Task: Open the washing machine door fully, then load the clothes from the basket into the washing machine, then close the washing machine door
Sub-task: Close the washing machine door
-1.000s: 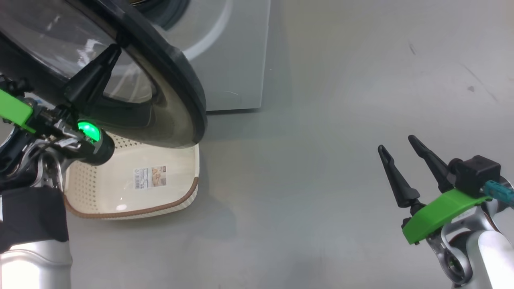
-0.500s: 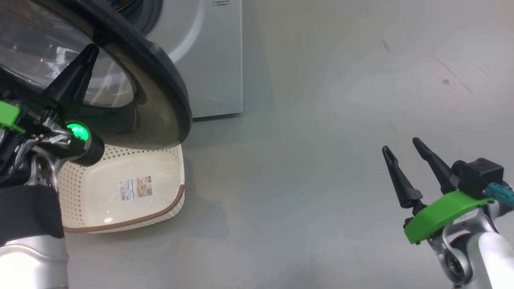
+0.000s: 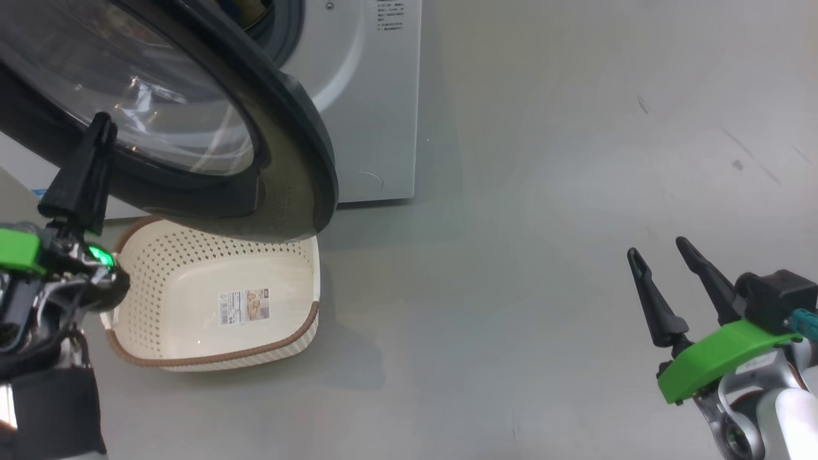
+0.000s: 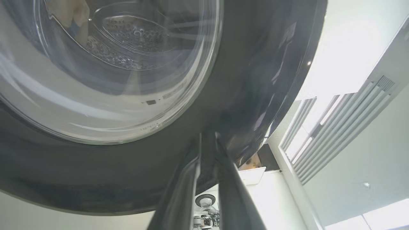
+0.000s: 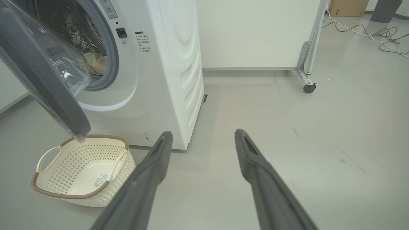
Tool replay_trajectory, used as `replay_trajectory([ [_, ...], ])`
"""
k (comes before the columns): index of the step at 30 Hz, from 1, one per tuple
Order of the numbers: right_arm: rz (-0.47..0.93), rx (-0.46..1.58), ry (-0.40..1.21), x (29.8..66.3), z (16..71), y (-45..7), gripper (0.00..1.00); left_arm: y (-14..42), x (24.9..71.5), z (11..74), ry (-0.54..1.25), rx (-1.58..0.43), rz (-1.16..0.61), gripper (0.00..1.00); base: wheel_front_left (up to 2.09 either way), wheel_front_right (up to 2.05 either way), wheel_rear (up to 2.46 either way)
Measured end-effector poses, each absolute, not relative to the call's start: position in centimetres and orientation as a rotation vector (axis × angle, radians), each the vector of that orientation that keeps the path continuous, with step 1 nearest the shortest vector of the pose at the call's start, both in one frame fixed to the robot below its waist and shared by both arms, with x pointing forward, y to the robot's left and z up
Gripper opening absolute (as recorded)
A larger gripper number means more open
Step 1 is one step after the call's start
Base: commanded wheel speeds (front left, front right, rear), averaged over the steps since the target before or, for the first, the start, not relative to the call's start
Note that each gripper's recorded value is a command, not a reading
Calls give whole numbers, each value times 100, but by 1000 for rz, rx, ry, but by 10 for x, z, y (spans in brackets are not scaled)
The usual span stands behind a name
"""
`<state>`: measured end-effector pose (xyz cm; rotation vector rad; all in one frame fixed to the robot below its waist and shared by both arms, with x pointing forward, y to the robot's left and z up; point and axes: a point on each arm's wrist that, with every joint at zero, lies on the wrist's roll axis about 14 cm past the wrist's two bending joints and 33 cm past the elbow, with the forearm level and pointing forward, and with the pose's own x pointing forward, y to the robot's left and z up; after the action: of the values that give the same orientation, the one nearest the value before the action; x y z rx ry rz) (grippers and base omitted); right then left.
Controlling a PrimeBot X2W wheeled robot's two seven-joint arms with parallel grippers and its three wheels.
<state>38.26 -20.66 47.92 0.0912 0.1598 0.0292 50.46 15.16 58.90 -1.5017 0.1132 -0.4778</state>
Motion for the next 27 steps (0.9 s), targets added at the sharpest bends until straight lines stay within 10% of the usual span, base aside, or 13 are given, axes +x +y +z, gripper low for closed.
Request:
replay_trajectory([
  [3, 32, 91, 159, 381, 480, -205, 100, 161, 491, 588, 59, -1374, -402, 56, 0, 0, 0],
  [4, 33, 92, 161, 380, 479, -205, 100, 164, 486, 586, 37, -1334, -368, 85, 0, 0, 0],
  [6, 37, 91, 161, 378, 479, -204, 100, 171, 478, 582, -2, -1261, -303, 76, 0, 0, 0],
  [9, 46, 91, 156, 377, 483, -201, 100, 197, 464, 567, -96, -1093, -130, 100, 0, 0, 0],
  [27, 22, 92, 163, 360, 483, -208, 100, 186, 407, 501, -15, -234, 28, 100, 0, 0, 0],
])
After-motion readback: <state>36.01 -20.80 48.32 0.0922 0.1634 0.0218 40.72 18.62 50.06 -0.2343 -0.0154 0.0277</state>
